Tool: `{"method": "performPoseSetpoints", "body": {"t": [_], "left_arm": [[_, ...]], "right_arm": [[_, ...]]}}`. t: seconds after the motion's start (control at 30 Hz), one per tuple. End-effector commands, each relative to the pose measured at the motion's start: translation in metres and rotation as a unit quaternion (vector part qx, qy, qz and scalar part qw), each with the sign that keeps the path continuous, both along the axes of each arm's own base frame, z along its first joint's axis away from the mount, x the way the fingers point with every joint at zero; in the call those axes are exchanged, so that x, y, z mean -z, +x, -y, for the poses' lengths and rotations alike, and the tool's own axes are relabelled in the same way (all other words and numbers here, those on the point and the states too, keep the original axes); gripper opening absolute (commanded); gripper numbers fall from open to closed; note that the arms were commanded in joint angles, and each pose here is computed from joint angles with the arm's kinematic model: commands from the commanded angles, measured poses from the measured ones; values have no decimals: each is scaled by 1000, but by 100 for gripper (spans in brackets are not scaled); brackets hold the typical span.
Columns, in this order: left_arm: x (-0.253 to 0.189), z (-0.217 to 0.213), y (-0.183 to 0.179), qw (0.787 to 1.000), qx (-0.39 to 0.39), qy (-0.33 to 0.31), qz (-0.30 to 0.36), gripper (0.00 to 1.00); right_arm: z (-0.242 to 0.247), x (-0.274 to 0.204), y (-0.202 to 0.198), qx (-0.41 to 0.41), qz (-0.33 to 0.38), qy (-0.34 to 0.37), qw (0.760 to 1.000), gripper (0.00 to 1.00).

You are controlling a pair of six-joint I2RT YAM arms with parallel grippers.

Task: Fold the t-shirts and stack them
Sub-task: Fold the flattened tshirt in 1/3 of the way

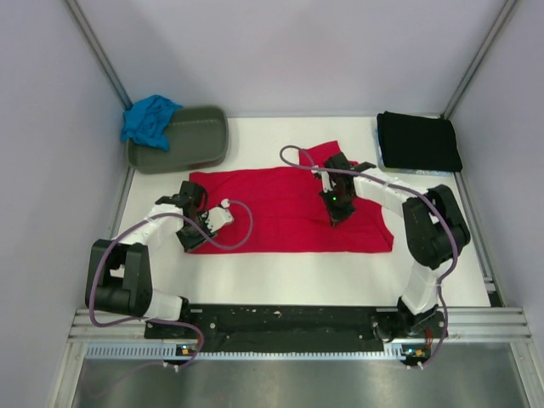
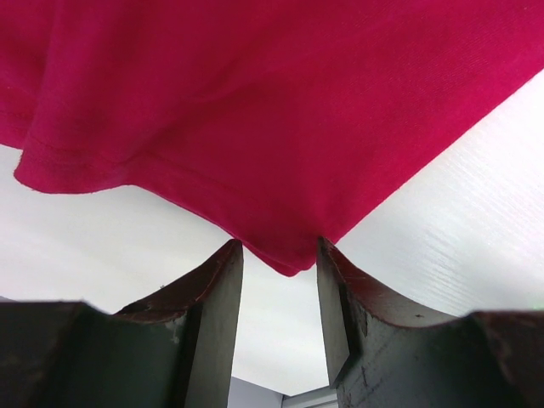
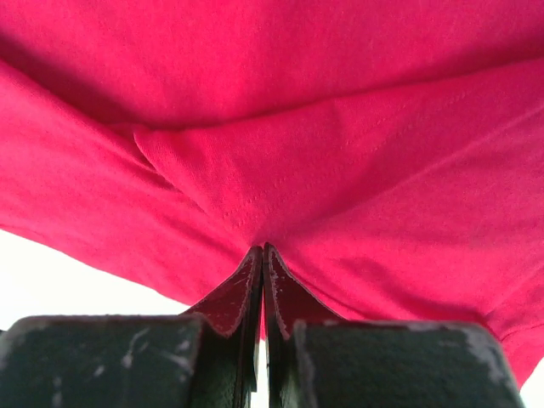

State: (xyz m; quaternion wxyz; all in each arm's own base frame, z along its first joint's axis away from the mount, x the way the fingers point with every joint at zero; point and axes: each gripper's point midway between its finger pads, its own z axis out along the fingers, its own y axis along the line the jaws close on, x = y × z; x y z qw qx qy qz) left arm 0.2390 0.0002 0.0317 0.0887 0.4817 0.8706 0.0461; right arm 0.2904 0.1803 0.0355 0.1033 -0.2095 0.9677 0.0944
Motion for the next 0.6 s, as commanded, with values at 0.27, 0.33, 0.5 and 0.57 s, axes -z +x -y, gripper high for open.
{"method": "performPoseSetpoints", "body": {"t": [0.27, 0.33, 0.5, 0.57], "left_arm": [[-10, -3, 15, 1000, -10, 8, 21, 45], [-11, -3, 16, 1000, -10, 8, 23, 45], [-18, -3, 18, 999, -9, 8, 30, 45], [-20, -3, 16, 999, -7, 8, 30, 45]], "right_arm": [[-33, -1, 50, -22, 41, 0, 999, 0], [-40, -9, 74, -16, 69, -2, 997, 0], [-61, -34, 126, -5, 136, 9, 991, 0], [-65, -46, 136, -4, 151, 16, 988, 0]]}}
